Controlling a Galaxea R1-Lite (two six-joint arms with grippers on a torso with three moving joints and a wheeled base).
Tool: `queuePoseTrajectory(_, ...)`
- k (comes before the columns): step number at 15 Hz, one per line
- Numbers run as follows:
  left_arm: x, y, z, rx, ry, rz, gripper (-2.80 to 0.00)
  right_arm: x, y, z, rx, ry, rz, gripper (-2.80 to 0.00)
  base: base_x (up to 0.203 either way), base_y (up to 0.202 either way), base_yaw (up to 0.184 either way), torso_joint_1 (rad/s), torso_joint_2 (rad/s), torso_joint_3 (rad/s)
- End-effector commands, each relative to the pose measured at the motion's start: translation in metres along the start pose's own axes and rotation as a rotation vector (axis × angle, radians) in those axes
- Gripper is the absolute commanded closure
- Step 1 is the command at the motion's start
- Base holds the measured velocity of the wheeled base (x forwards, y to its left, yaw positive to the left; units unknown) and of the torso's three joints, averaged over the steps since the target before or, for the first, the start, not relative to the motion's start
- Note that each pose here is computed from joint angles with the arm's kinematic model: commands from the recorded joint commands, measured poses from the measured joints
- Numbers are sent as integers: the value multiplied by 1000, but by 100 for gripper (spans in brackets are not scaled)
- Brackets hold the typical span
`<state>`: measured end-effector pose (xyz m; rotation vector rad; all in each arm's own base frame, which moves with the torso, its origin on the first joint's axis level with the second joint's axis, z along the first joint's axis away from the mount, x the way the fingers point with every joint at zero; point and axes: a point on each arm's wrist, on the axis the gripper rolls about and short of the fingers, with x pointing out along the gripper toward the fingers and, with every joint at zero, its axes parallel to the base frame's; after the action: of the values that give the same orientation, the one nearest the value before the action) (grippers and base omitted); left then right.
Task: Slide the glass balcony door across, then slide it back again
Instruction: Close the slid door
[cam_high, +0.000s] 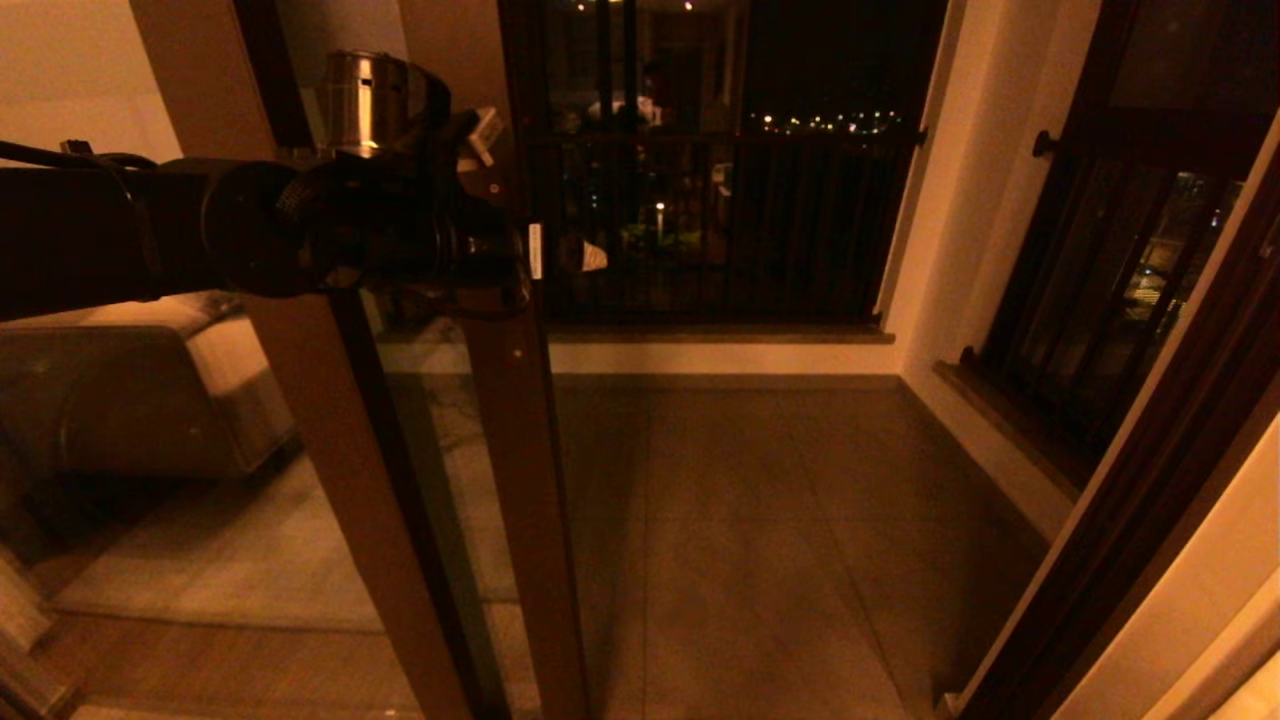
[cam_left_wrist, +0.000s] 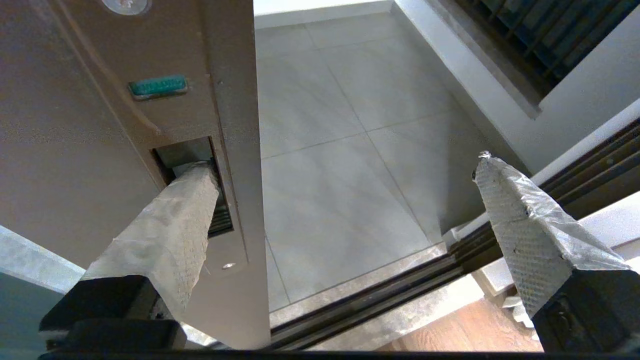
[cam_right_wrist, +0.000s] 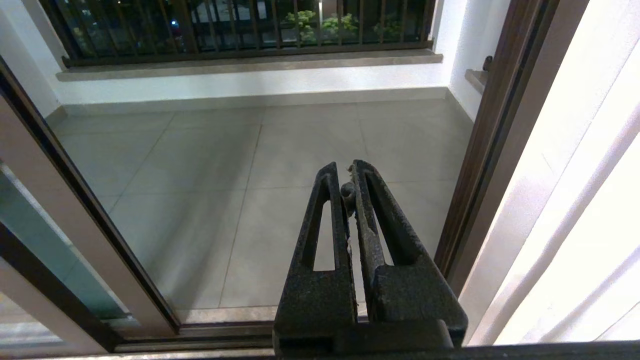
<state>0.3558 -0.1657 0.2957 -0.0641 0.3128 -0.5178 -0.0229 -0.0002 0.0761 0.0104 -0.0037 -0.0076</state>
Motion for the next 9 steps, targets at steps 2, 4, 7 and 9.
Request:
queuePoseTrajectory(2, 2, -5, -1, 6, 0, -19, -280, 0, 0, 0, 0, -1, 0, 0, 0, 0, 0, 0, 0, 0)
queuePoseTrajectory(4, 2, -8, -1, 9, 1, -26, -280, 0, 0, 0, 0, -1, 0, 0, 0, 0, 0, 0, 0, 0)
queuePoseTrajectory(7, 5, -11, -2, 11, 3, -34, -280, 0, 0, 0, 0, 0, 0, 0, 0, 0, 0, 0, 0, 0)
queuePoseTrajectory(9, 6, -14, -1, 15, -3, -41, -280, 0, 0, 0, 0, -1, 0, 0, 0, 0, 0, 0, 0, 0)
